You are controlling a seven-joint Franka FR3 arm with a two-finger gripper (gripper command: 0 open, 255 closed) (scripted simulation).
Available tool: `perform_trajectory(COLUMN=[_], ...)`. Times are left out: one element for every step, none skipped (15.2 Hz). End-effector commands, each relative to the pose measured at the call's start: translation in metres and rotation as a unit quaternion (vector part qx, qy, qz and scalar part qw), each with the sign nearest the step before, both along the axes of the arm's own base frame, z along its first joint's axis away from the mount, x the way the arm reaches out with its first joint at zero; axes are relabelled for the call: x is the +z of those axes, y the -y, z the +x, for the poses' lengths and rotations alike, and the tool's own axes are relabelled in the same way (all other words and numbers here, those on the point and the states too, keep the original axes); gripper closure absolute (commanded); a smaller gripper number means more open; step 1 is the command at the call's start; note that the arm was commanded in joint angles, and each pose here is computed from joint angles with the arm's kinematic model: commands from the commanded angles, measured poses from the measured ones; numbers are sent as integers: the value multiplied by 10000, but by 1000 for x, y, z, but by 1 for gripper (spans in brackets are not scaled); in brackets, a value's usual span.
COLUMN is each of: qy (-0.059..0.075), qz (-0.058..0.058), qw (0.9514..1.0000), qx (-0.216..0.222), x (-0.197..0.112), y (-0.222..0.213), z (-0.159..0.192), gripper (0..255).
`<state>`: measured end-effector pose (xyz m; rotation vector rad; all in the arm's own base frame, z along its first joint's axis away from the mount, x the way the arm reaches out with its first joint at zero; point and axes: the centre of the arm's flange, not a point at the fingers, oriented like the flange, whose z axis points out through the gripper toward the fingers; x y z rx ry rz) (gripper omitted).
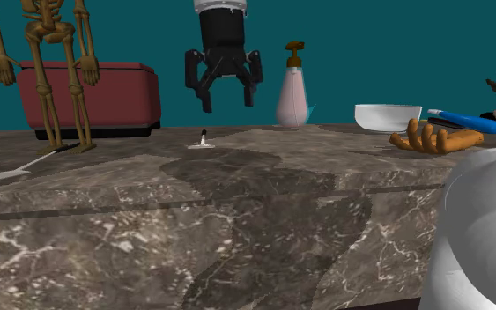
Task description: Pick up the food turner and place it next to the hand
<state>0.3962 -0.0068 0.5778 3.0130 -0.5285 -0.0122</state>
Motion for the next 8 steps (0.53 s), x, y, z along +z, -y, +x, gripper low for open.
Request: perform_trajectory(qy=[70, 101, 132, 162, 193, 224, 254, 284], qz=[25, 36, 48, 60, 72, 84, 96, 107], qw=[9995, 9989, 9980, 9969, 9956, 9940, 9923, 9902], qx=[-313, -464, -614, -764, -913, -1063, -1212, -1361], x=[-5, -8, -11, -14, -17, -20, -22, -25], y=[10, 15, 20, 26, 32, 38, 44, 51], z=[24, 36, 47, 58, 69, 80, 91, 101], gripper=[0, 0, 0, 0, 0, 0, 0, 0])
